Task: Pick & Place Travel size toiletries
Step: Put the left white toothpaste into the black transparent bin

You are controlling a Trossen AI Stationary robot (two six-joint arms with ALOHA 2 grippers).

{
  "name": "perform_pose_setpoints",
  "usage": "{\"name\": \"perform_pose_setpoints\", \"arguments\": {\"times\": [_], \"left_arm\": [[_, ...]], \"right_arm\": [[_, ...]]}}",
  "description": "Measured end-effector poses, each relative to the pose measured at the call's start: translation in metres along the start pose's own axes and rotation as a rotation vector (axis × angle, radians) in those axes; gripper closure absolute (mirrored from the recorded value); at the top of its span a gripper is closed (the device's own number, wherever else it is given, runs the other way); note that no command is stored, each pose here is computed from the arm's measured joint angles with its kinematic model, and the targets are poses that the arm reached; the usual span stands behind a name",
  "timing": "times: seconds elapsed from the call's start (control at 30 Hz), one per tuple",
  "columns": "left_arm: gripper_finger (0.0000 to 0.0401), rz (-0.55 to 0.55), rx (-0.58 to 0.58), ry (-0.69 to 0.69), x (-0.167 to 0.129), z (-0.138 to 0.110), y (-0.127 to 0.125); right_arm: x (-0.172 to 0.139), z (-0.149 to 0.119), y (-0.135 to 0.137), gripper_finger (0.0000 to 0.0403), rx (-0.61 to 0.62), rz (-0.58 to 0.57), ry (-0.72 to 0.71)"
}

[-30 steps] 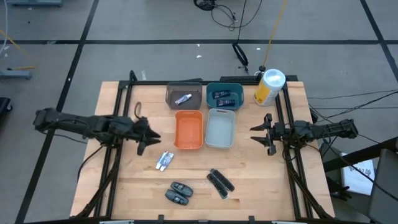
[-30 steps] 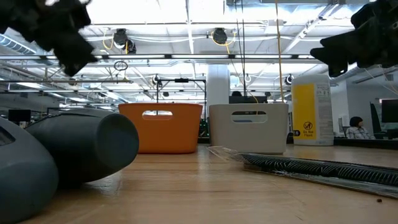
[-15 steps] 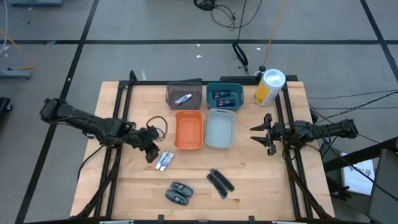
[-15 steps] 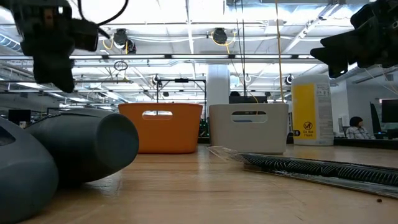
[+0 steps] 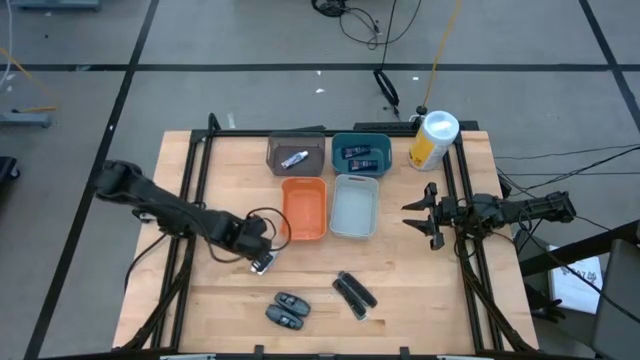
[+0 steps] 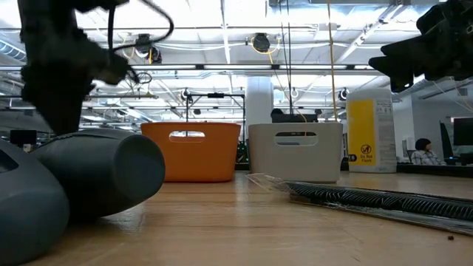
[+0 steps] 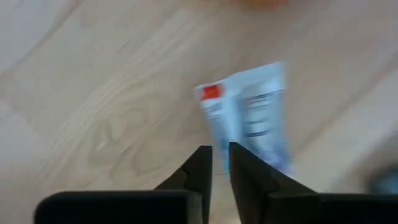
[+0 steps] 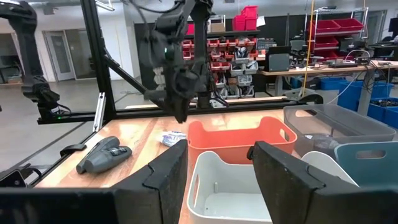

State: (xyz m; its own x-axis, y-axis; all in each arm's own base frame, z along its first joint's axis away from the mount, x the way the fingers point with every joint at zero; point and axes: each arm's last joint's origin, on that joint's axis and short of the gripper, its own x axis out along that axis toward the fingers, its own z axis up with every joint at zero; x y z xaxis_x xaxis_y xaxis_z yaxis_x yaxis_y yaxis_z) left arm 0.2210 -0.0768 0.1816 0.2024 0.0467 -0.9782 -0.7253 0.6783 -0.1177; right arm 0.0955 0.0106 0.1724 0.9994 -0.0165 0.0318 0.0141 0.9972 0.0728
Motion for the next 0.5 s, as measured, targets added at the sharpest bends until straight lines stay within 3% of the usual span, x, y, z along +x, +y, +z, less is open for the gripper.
{"name": "perform_pose_setpoints", "arguments": {"times": [0.13, 0.33, 0.5], "left_arm": [[0.0292, 0.058, -0.024, 0.053, 0.015, -0.002, -0.002], [0.0222, 0.026, 0.009, 0.082, 0.025, -0.001, -0.009], [0.0187, 0.022, -0.02, 0.077, 0.028, 0.0, -0.011]], "right_arm": [[0.0, 0.0, 0.0, 0.0232, 0.0, 0.0, 0.0], [0.0, 0.0, 0.0, 0.0232, 0.0, 0.0, 0.0], [0.0, 0.0, 0.0, 0.0232, 0.0, 0.0, 0.0]]}}
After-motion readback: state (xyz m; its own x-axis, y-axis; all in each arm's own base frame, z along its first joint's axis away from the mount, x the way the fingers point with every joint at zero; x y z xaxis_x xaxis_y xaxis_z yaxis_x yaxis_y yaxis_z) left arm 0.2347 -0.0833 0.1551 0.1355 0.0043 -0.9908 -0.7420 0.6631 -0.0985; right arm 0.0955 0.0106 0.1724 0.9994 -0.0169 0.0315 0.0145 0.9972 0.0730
